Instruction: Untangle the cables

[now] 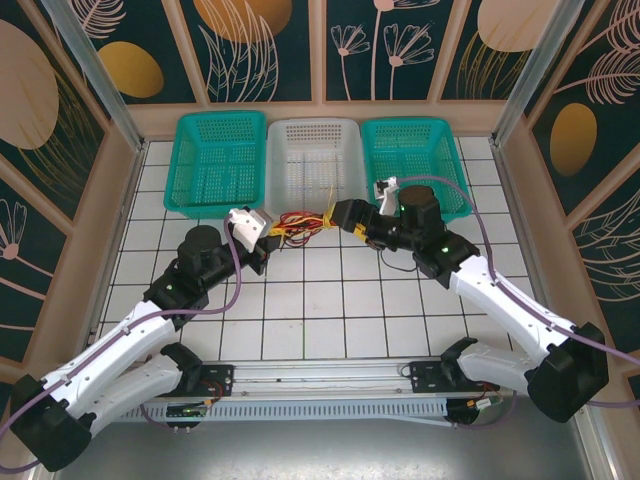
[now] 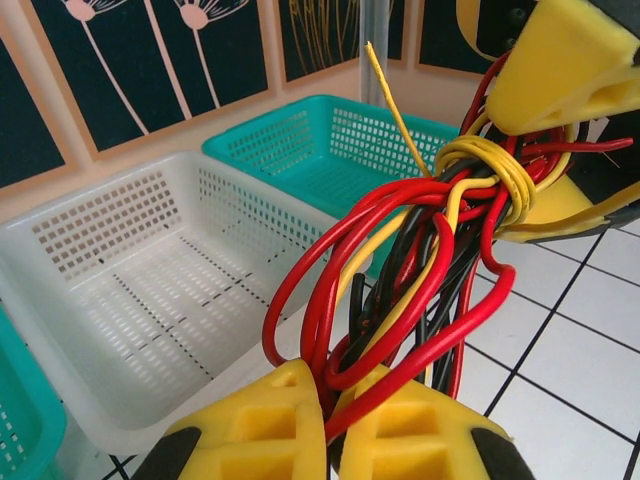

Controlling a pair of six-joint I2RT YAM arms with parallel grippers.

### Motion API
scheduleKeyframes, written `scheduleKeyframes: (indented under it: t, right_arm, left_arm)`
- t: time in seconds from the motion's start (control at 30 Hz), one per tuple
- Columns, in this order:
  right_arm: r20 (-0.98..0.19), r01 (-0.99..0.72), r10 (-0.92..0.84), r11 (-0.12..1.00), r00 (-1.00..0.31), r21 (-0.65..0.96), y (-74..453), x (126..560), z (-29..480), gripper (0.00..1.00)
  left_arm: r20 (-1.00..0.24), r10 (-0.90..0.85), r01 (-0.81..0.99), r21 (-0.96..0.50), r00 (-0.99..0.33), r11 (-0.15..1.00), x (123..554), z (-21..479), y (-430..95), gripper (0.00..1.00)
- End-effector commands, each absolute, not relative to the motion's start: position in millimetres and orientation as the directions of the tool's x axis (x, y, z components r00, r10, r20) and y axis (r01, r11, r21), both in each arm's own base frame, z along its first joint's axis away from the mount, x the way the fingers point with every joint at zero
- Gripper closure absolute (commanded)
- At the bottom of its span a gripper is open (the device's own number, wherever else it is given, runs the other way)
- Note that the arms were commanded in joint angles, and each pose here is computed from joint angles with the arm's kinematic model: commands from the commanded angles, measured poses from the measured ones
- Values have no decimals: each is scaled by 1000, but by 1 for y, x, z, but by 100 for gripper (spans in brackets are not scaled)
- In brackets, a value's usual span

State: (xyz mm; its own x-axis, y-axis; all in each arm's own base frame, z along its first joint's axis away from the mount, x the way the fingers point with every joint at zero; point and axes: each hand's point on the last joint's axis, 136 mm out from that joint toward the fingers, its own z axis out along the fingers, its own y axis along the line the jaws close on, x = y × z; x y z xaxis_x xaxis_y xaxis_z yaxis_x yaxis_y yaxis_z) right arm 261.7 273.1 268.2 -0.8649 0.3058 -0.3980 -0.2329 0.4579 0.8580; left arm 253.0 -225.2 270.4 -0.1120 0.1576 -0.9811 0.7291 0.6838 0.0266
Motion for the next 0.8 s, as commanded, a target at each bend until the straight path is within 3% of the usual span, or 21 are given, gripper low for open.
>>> scheduleKeyframes:
  t: [0.0,0.33,0.47,0.5,0.53,0.57,0.6,0.7,0.77]
  right_arm:
    - [-408,-276,312,391,-858,878,283,263,285,10]
    - [-428,-319,308,346,-849,882,285,259,298,65]
    - [-461,-360,322,327,-827,874,281,255,311,81]
    - [-473,-373,332,322,-816,870,279,254,316,82]
    - [-485,-385,345,320,-804,866,276,253,320,83]
    - [-501,-401,365,318,-785,859,272,253,326,84]
    - [-514,-409,392,323,-763,854,267,255,331,84]
    - [-549,-433,484,338,-681,836,251,260,349,85]
    - [-561,-445,541,343,-627,828,240,263,359,85]
  left_arm:
    - [-998,64,752,33,-11,658,248,310,-232,100]
    - [-999,-25,725,-47,-41,687,258,314,-231,100]
    - [-992,-103,675,-122,-68,728,269,317,-225,100]
    - [-987,-136,654,-159,-86,740,272,318,-222,92]
    - [-980,-165,633,-195,-107,749,276,317,-220,75]
    - [-969,-203,623,-246,-141,742,278,317,-221,49]
    - [-954,-242,624,-299,-177,722,278,319,-223,34]
    - [-881,-388,624,-468,-271,626,272,331,-227,8]
    - [-798,-503,602,-589,-332,538,268,341,-225,1]
